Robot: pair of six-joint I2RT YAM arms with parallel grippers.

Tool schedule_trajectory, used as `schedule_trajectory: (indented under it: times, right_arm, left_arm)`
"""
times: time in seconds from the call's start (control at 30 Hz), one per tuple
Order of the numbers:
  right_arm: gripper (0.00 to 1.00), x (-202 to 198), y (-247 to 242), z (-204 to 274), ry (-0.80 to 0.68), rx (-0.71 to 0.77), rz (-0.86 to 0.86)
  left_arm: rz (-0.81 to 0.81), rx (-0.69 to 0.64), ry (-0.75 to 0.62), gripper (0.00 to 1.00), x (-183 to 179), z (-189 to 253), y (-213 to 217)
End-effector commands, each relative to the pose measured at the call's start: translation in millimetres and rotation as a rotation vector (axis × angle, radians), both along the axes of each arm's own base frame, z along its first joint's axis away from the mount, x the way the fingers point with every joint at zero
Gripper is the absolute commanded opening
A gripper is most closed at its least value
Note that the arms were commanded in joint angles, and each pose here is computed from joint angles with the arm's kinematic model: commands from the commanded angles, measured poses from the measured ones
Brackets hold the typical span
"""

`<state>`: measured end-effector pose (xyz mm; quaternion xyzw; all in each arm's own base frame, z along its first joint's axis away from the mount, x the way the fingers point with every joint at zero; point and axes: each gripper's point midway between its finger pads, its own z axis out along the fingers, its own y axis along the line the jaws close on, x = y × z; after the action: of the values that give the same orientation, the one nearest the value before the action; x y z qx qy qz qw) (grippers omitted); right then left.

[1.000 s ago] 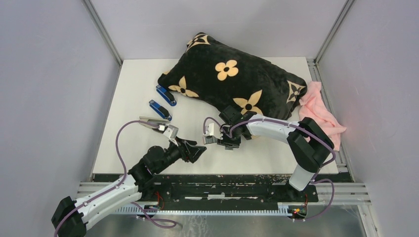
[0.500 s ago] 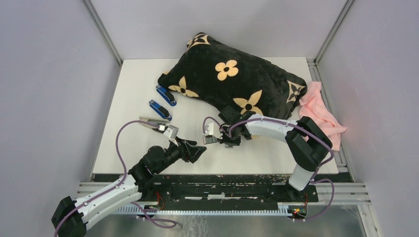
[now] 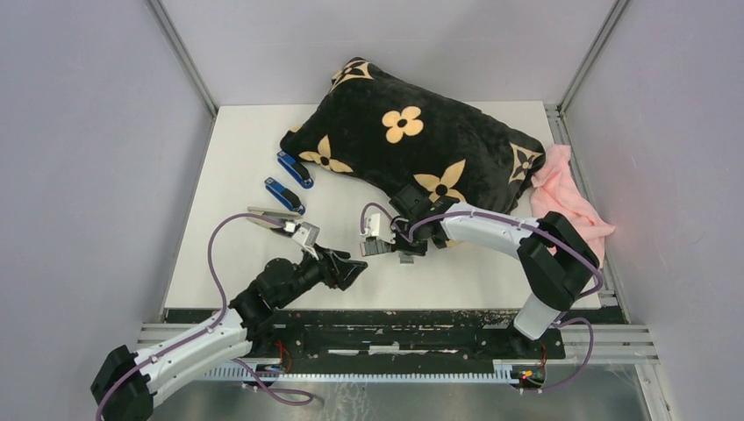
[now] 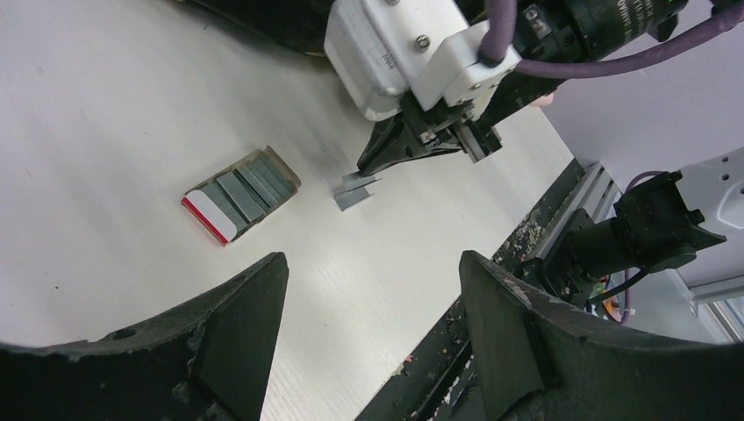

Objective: Unload the staples from the stapler
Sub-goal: Adjust the staple at the center of the board.

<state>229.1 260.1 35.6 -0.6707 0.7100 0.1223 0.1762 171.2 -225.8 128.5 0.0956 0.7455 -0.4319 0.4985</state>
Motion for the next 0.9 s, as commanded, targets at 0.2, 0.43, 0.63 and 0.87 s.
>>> schedule_trajectory:
  times: [0.2,0.43,0.63,0.87]
  right_arm:
    - [0.07,3.6,29.2,68.7,0.056,0.281,-0.072]
    - [0.07,-11.8,38.4,110.0,0.209,0.525,-0.088]
    - [0.08,-14.6,40.4,117.8,0.228,0.565,-0.097]
    - [0.08,-10.7,39.9,114.7,0.218,0.560,-0.123]
  left_arm:
    - [-0.036,-0.209,0.024,0.83,-3.5,25.9,-15.7]
    - [0.034,-0.392,0.143,0.83,8.0,42.9,-20.1]
    - [0.138,-0.464,0.237,0.82,30.3,53.1,-23.9]
    - [0.334,-0.496,0.402,0.78,60.8,39.4,-23.9]
